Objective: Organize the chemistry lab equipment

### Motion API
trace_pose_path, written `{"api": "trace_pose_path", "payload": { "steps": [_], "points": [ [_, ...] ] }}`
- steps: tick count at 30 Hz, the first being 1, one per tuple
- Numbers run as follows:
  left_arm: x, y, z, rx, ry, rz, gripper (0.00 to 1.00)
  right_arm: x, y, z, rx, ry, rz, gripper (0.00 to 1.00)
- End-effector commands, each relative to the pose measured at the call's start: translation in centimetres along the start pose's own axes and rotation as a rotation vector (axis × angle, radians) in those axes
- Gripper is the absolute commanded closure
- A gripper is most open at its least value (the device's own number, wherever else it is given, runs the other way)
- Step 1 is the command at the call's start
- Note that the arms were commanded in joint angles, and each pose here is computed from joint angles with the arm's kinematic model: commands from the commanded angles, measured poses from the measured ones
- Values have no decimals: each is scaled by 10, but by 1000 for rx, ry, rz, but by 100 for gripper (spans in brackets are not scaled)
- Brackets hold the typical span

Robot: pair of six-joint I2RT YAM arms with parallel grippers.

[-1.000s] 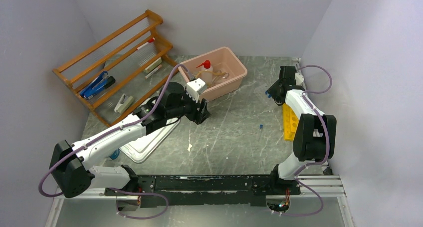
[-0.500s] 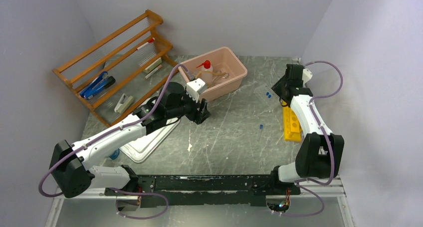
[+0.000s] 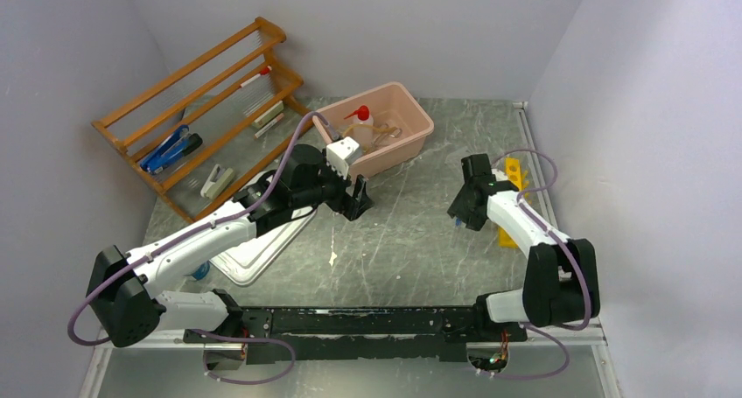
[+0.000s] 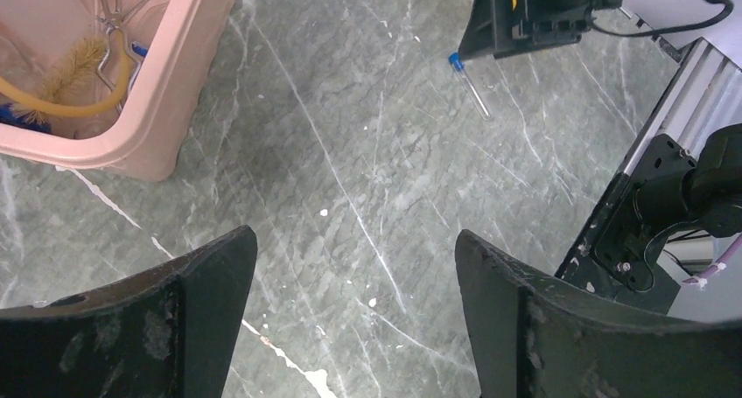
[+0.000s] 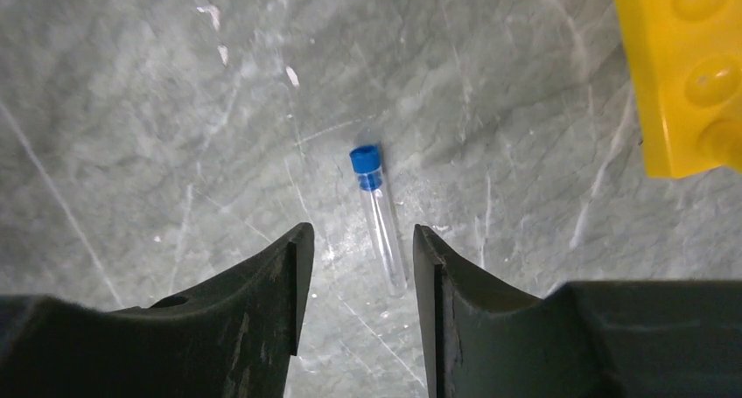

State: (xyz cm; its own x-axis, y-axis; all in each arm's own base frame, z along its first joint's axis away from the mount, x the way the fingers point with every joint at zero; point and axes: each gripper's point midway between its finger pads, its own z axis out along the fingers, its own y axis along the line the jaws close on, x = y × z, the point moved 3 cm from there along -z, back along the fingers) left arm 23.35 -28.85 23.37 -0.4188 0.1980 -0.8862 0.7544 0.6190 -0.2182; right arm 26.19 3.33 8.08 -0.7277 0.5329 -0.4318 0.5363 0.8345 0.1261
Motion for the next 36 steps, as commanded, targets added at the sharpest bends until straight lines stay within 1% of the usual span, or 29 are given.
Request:
{"api": "trace_pose_path", "payload": {
  "steps": [1, 6, 12, 17, 20, 22, 28, 30, 33, 34, 36],
  "points": [
    [-9, -5, -4, 24, -49, -8, 12, 12, -3, 9, 60, 23, -14, 52],
    [-9, -6, -4, 35, -49, -8, 14, 10, -5, 21, 90, 13, -64, 56],
    [-7, -8, -2, 50, -33, -14, 17, 14, 3, 42, 67, 55, -126, 61],
    [-6, -9, 1, 57, -23, -24, 19, 17, 6, 49, 49, 65, -135, 71],
    [-6, -10, 5, 67, -20, -31, 21, 19, 8, 51, 19, 66, -130, 83],
    [-6, -11, 7, 73, -14, -37, 21, 16, 14, 48, -18, 47, -122, 88],
    [-13, -16, 24, 107, -26, -85, 20, -10, 58, 6, -308, -63, -42, 90],
    [-21, -23, 35, 155, -59, -102, 19, -17, 77, -16, -446, -87, -10, 91],
    [-47, -39, 54, 234, -140, -119, 17, -26, 98, -46, -617, -116, 36, 91],
    [-54, -42, 62, 238, -154, -133, 16, -32, 106, -58, -676, -134, 48, 91],
    [-57, -47, 83, 256, -141, -173, 17, -38, 117, -79, -777, -154, 56, 91]
  ]
}}
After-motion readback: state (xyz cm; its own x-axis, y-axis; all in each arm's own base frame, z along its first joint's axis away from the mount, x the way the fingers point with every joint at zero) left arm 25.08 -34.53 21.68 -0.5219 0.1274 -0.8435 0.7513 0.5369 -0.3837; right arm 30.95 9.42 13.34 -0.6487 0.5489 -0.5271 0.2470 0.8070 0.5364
